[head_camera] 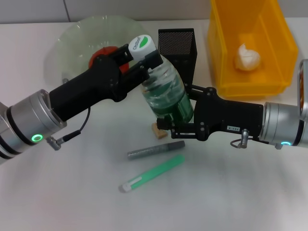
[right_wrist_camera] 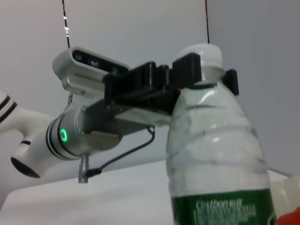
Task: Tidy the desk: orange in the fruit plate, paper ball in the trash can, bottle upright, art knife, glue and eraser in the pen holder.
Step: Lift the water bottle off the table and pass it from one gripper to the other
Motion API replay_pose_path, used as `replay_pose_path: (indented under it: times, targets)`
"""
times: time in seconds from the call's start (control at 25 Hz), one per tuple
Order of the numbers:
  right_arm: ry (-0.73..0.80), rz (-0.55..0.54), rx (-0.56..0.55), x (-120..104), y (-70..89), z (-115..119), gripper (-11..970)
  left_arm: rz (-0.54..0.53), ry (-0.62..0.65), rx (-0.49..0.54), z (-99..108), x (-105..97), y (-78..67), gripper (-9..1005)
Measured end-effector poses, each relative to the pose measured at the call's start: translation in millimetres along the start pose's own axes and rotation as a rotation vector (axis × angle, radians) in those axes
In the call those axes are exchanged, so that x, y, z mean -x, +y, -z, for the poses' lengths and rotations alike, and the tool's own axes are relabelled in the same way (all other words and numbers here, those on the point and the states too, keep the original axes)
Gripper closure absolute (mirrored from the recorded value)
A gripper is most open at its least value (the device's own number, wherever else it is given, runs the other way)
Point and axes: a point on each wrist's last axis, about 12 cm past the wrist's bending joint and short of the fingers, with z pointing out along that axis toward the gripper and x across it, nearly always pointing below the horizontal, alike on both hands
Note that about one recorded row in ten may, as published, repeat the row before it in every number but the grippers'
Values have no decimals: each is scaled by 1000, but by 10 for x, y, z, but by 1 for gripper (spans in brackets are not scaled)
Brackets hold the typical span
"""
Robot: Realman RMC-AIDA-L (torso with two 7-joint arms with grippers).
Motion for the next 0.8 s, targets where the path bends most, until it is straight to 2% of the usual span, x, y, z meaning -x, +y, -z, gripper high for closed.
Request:
replay_pose_path:
  times: [0.56,0.8]
  targets:
    - [103,-9,-45,-151,-23,-9,138,-39,-21,22,-8,79,59,560]
    - [122,2,-64,-198,-22,3,139,-99,-19,39,91,166,99,561]
